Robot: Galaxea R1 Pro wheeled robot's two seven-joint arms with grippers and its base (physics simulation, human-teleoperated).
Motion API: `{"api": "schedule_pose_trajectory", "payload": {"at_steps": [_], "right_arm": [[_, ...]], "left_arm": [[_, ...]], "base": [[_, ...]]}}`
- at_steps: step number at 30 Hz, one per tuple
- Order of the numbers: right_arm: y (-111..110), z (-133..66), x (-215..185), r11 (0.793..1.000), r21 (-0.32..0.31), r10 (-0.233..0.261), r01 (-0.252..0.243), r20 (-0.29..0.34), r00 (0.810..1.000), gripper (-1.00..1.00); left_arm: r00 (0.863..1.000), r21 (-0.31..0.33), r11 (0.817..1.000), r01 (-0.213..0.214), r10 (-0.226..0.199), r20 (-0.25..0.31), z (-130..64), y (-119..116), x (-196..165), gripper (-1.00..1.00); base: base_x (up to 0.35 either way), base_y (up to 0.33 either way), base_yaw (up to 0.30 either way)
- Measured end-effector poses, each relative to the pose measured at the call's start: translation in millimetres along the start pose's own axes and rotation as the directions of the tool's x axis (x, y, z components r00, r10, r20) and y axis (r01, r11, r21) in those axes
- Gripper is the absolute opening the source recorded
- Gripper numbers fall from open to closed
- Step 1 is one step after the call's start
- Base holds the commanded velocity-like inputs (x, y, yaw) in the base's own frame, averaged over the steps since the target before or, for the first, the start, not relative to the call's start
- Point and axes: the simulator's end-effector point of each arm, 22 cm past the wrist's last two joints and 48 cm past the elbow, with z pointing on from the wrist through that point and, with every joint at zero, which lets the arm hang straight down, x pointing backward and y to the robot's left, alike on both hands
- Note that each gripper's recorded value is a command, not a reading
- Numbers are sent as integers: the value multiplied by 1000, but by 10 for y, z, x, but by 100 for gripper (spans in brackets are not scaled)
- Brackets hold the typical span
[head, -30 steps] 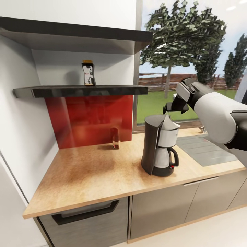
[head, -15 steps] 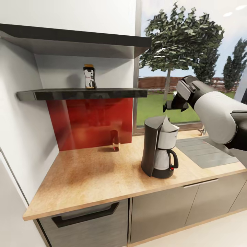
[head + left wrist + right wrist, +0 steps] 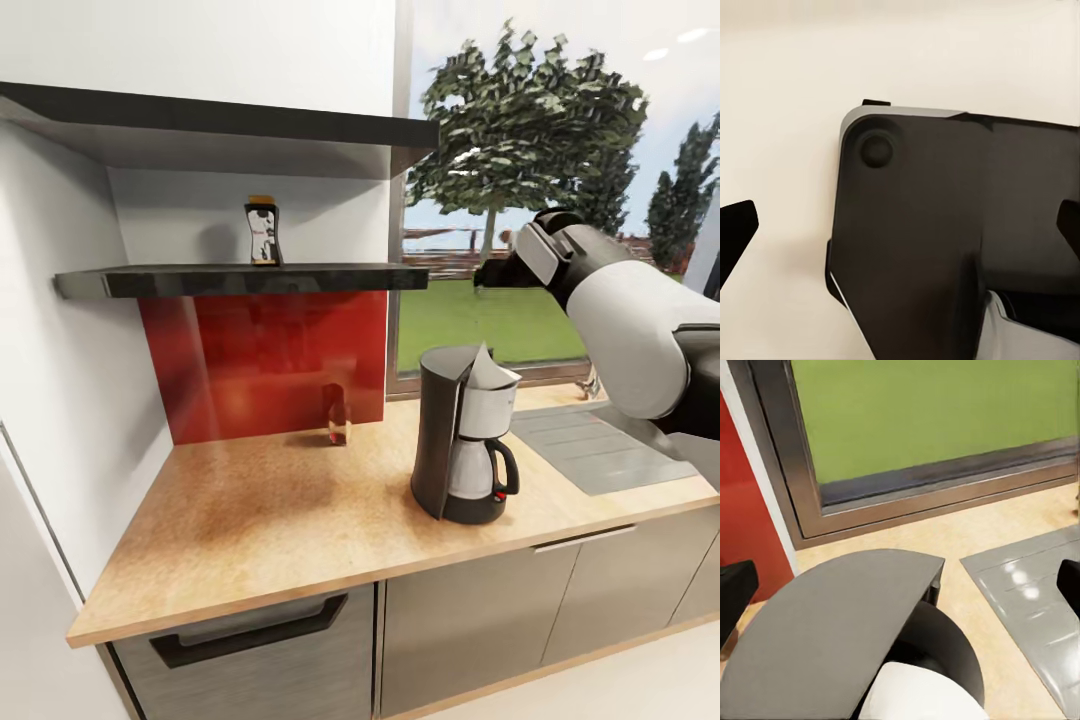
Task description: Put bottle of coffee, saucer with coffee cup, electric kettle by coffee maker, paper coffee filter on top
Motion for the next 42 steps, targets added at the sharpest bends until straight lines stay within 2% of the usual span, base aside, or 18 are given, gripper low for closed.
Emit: {"api": "schedule_pose_trajectory", "payload": {"at_steps": [5,9,18,42], "right_arm": [[17,-3,-256,1000,-5,17,-17,124,992,100],[21,-9,-320,1000,-7,22,-21,154,988,100],[20,-7,-330,1000,-6,22,-22,161,987,100],[15,-54,-360,1000,-7,23,-23,168,986,100]], "left_arm": [[1000,0,1000,0,0,5,2,5,-21,100],[1000,-2,1000,1,-1,6,3,11,-29,100],[1000,-3,1000,0,0,7,3,14,-32,100],[1000,0,1000,2,-2,13,4,0,-50,100]], "base": [[0,0,0],[0,0,0],[0,0,76],[0,0,285]]}}
